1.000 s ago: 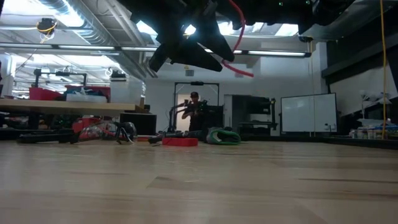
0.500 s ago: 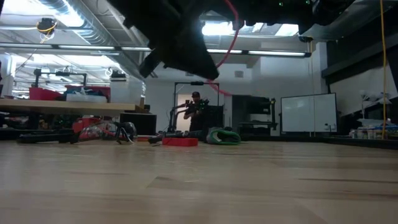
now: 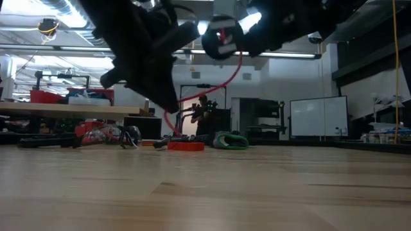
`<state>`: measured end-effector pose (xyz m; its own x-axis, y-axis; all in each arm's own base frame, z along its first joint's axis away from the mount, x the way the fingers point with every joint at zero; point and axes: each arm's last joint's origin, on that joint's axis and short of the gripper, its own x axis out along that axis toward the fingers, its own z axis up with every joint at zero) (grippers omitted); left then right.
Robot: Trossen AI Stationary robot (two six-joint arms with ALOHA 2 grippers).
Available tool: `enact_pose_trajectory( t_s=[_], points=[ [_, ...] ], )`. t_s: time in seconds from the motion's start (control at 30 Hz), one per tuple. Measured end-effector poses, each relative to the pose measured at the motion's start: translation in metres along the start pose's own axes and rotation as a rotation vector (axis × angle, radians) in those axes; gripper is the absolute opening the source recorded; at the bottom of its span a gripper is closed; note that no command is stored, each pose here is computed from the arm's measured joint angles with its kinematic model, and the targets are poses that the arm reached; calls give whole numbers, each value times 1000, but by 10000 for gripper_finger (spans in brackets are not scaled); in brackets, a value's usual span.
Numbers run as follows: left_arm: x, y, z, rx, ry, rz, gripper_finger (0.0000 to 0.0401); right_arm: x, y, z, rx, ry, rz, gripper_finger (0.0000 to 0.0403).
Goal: Coil cords
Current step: Coil the orange wire into the black spool
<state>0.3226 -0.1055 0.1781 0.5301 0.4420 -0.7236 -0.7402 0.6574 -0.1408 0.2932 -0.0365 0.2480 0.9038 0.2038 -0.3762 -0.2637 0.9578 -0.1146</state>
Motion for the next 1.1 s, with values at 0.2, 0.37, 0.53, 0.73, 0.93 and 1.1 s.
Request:
enact_pose_trajectory(
  t_s=[0.2, 0.37, 0.53, 0.73, 0.93, 1.1],
  points=[
    [-7, 7, 5, -6, 12, 30, 1, -1, 3, -13, 50, 132, 2, 1],
    [-14, 15, 19, -26, 1, 37, 1, -3, 4, -23, 75, 254, -60, 1],
    [-13, 24, 37, -7, -20, 41, 0, -5, 5, -29, 113, 323, -68, 1],
    [-12, 30, 59, -29, -62, 15, 0, -7, 5, -35, 143, 406, -152, 1],
    [-16, 26, 75, -27, -126, -79, 0, -6, 1, -39, 170, 460, -289, 1],
    [-19, 25, 87, -9, -179, -127, 0, -1, -1, -41, 189, 459, -319, 1]
  ],
)
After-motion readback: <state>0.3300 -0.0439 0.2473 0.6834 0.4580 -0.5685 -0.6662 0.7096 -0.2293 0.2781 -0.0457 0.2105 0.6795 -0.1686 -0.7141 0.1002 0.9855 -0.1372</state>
